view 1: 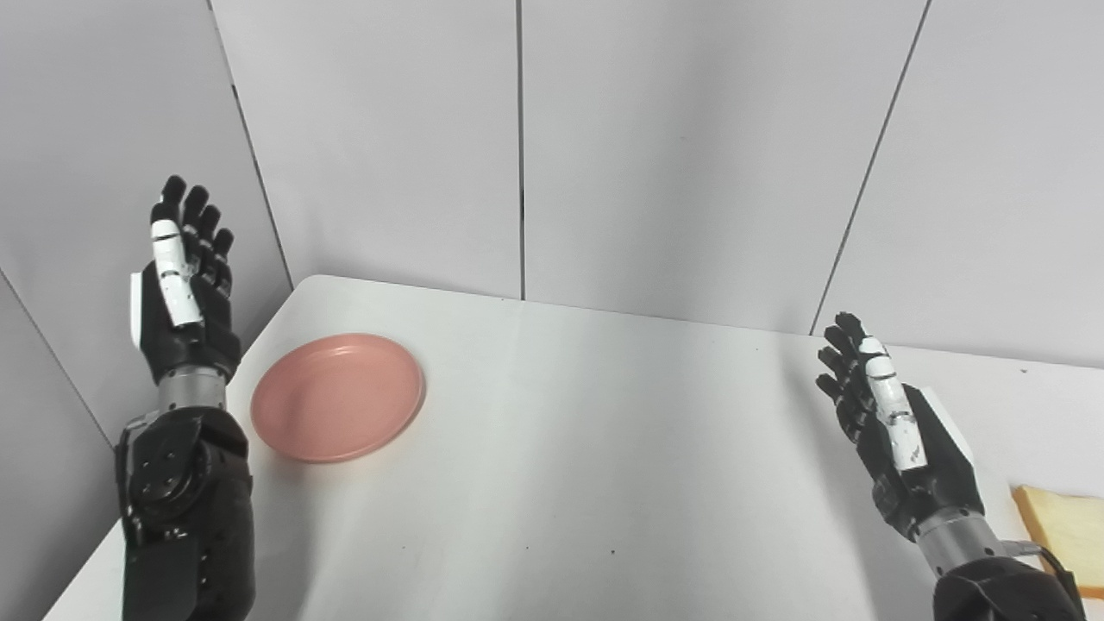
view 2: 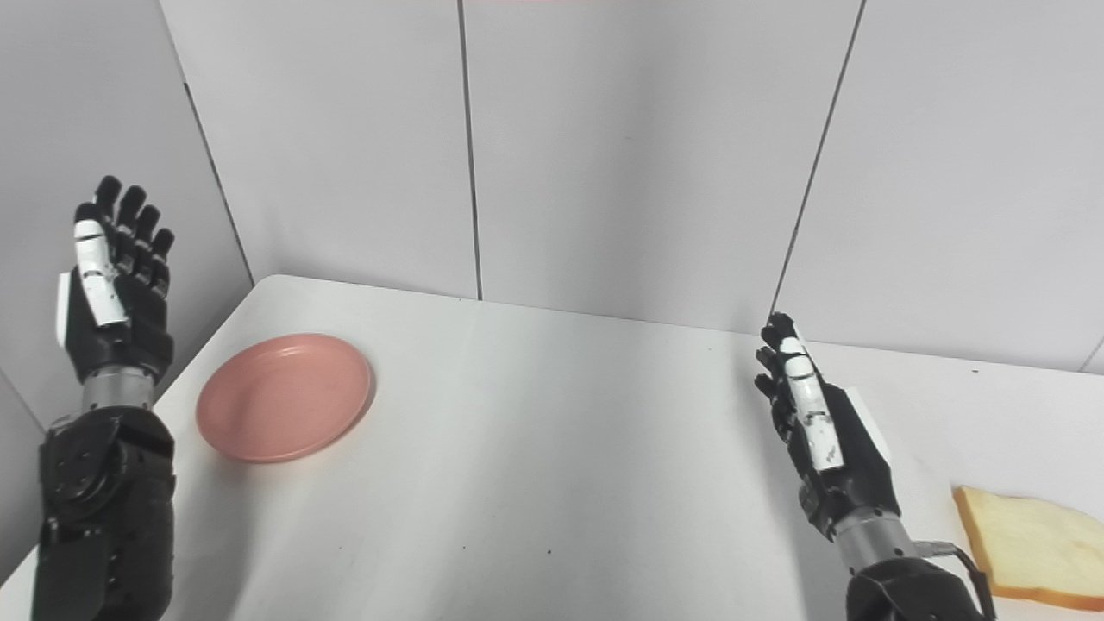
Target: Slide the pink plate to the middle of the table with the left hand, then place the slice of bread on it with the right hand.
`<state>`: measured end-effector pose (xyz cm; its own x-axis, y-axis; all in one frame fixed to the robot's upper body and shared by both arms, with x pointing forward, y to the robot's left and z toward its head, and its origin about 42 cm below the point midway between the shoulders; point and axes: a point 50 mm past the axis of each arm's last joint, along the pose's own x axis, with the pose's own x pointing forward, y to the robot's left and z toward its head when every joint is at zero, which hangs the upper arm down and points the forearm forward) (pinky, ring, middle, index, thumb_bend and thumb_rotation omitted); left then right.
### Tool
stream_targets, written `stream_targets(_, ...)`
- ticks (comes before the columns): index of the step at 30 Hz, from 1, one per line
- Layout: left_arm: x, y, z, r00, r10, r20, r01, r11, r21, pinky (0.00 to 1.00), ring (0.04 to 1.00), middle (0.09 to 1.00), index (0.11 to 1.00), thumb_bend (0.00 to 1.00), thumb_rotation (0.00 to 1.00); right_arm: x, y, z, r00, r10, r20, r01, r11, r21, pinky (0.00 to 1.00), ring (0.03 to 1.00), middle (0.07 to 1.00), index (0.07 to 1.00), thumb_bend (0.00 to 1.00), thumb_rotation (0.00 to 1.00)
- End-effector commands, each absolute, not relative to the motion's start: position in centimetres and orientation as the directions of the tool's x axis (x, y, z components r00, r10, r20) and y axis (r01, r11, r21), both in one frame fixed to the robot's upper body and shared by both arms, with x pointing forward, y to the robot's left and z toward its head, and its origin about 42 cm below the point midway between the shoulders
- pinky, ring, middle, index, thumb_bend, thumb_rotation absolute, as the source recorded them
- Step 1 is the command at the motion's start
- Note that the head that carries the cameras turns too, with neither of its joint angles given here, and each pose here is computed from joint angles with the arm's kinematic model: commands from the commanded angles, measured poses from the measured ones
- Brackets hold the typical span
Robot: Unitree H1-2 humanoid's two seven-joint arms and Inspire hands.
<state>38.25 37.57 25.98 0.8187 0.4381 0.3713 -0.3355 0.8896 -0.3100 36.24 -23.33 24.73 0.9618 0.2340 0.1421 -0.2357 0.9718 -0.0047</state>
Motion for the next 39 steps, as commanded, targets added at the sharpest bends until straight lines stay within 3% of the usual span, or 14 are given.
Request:
stream_targets(1, 38.5, 38.4, 27.9, 0.78, 0.438, 0.447, -0.328, 0.894, -0.305, 1.0, 0.985, 0.971, 0.948, 0.41, 1.0, 36.4, -23.2, 26.8, 0.945, 0.252, 0.208, -0.253, 0.967, -0.02, 1.0, 1.0, 1.0, 1.0, 0.04, 1.0)
stream_targets(39, 40.4, 41.4, 22.1, 0.849, 0.485, 0.211, -0.35, 0.813, -0.466, 1.0, 1.0, 0.996, 0.985, 0.35, 1.0, 36.3, -23.2, 27.2, 0.946, 0.249, 0.207, -0.25, 0.968, -0.021, 1.0, 1.0, 1.0, 1.0, 0.02, 1.0)
